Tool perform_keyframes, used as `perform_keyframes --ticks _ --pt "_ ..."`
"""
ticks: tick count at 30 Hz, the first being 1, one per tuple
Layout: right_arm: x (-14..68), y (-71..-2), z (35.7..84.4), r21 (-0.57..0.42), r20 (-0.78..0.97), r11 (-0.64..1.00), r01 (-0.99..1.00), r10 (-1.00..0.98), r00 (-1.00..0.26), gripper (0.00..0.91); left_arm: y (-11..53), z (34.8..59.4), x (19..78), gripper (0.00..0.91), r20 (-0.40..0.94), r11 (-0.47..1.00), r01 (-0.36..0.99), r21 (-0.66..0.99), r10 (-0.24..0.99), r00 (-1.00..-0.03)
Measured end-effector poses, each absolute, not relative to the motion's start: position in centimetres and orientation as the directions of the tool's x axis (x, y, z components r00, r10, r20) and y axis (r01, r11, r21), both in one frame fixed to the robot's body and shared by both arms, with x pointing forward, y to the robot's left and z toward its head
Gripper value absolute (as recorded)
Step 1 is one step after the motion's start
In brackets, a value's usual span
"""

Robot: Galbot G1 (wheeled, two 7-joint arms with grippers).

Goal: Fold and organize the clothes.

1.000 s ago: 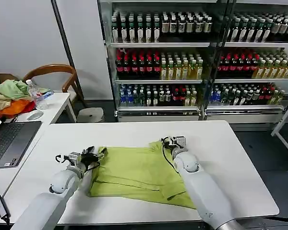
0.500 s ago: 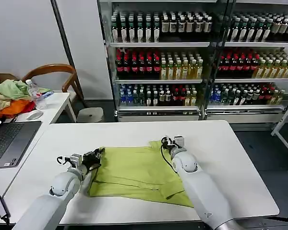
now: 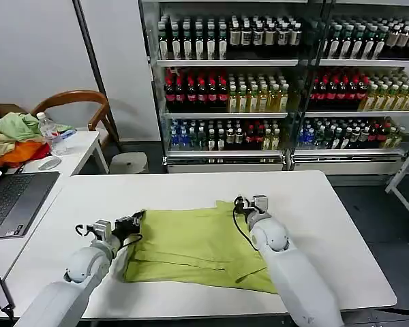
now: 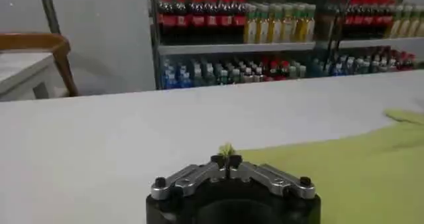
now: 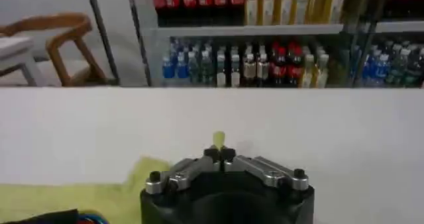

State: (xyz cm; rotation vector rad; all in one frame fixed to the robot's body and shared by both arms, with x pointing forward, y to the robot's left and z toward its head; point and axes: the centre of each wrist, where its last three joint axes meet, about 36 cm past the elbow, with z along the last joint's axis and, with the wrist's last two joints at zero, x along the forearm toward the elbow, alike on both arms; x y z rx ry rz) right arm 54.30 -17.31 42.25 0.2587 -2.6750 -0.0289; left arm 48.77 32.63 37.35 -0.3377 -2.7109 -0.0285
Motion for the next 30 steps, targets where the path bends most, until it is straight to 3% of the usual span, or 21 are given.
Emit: perform_keyframes --ticks 19,30 --pt "43.8 -19.2 43.6 0.064 0.406 0.972 -0.225 -0.232 -0.884 0.000 31.9 38.7 43.1 0.040 0.332 0.964 0.256 -0.063 0.263 -0.906" --pt "40.9 -20.1 43.1 0.030 0.408 0.971 -0.236 -0.228 -0.884 0.000 30.9 38.2 39.5 0.040 0.323 0.962 0.262 -0.072 0.271 -0.907"
